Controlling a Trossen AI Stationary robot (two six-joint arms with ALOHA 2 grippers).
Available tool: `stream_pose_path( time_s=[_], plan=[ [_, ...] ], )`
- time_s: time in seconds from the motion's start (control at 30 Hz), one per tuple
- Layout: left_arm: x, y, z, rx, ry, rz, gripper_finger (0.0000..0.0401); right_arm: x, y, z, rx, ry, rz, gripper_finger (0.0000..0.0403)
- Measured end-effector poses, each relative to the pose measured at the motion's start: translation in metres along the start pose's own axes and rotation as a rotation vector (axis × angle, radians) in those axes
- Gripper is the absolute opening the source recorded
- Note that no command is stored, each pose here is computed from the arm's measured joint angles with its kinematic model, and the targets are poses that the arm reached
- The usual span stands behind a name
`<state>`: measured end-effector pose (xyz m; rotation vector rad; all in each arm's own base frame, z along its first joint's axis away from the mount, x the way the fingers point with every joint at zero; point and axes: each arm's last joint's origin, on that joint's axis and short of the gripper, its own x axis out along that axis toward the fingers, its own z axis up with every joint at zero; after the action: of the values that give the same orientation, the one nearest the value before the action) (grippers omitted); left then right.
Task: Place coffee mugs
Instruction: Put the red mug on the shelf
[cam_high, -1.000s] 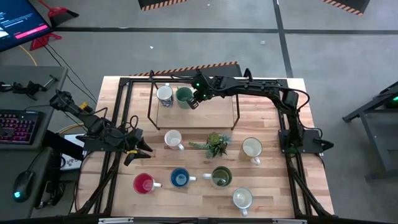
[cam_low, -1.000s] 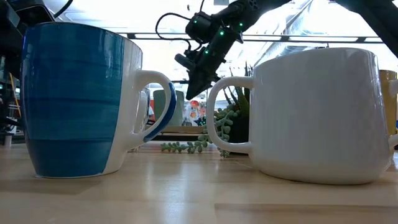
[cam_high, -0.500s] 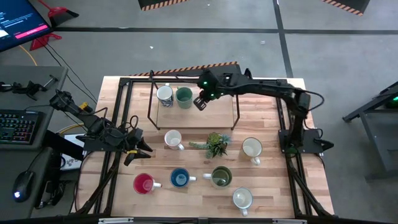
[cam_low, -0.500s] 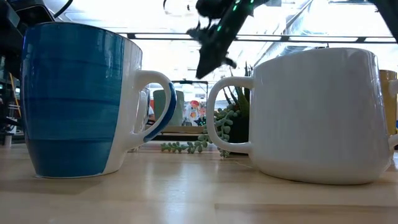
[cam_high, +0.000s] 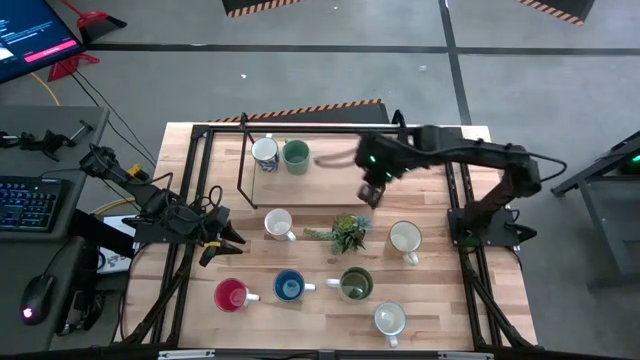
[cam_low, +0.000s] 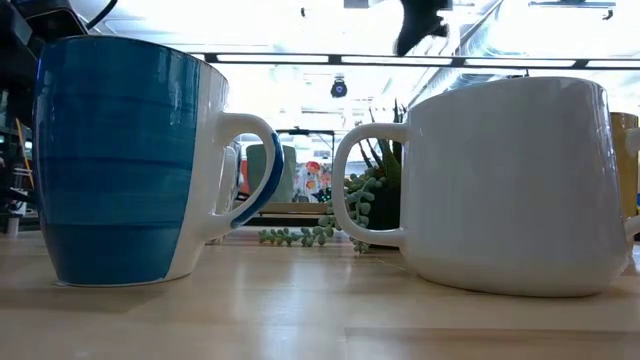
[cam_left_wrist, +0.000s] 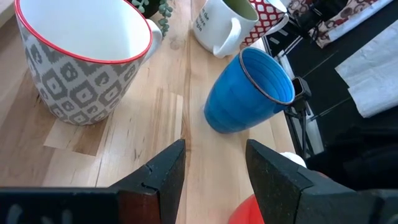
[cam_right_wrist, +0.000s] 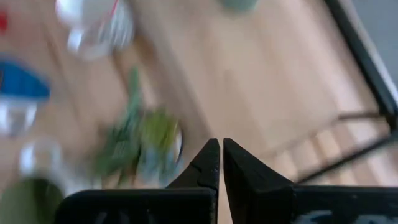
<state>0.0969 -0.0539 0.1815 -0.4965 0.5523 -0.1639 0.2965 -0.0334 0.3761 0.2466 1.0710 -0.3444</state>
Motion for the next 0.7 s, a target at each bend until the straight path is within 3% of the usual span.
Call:
stream_pose_path(
  time_s=[0.23, 0.53, 0.7],
  plan=[
    [0.0, 0.0, 0.0, -0.001, -0.002, -0.002, 0.0158, -0.039, 0.024, -0.046, -0.065, 0.119, -0.048, 0.0],
    [0.0, 0.0, 0.0, -0.001, -0.003, -0.002, 0.0158, -0.104, 0.029, -0.087, -0.058, -0.209, -0.154, 0.0],
    [0.0, 0.0, 0.0, -0.001, -0.003, -0.002, 0.0158, -0.123, 0.025, -0.104, -0.084, -0.397, -0.258, 0.0]
  ],
)
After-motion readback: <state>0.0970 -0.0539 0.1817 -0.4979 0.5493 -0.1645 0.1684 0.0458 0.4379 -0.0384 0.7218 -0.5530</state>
